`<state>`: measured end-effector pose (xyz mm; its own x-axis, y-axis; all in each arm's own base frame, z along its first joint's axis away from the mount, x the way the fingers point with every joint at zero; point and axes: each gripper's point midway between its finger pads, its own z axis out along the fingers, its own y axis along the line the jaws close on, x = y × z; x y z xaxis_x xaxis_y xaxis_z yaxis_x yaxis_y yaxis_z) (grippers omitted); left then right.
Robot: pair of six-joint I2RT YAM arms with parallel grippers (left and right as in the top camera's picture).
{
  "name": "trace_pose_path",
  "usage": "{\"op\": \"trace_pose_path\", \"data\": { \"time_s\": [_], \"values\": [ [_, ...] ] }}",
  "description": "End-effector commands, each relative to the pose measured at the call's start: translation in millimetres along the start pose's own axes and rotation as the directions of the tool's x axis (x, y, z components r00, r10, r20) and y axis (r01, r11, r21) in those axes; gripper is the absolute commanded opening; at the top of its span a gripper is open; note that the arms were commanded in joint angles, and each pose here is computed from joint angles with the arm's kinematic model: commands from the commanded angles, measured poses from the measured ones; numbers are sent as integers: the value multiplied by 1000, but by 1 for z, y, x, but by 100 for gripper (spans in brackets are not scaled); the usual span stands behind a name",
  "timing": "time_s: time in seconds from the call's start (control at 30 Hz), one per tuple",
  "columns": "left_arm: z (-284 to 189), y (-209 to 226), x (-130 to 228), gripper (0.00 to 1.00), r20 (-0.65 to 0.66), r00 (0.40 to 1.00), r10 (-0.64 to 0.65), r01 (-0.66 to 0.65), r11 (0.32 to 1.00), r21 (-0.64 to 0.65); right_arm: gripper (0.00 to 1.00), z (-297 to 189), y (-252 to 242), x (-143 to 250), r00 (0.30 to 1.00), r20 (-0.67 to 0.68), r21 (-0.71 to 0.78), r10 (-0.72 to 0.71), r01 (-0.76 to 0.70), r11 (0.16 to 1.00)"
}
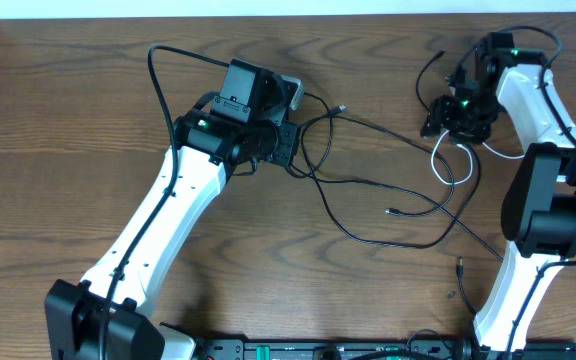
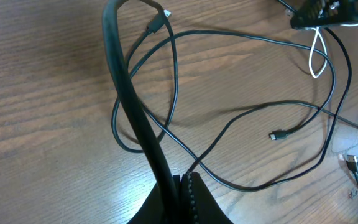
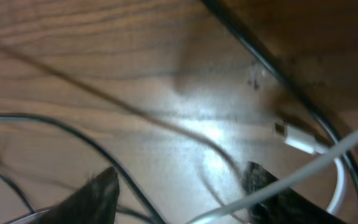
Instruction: Untangle cables
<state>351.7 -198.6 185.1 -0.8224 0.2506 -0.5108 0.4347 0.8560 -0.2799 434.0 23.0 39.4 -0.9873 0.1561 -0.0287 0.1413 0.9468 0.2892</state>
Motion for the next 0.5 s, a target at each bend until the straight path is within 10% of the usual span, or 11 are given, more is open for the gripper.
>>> {"op": "trace_pose_path", "data": {
  "time_s": [0.0,0.23,0.47],
  "values": [
    [2,0,-1,7,-2,1000,2,-2,1000,-5,50,7,18,-2,999,42,-49,33,-31,998],
    [2,0,-1,7,-2,1000,2,-2,1000,-5,1,14,49,-32,984,176,-148,22,4,989],
    [2,0,-1,8,-2,1000,2,-2,1000,-5,1,-76,74,-77,947,319,-348,35,83,934]
  ]
}}
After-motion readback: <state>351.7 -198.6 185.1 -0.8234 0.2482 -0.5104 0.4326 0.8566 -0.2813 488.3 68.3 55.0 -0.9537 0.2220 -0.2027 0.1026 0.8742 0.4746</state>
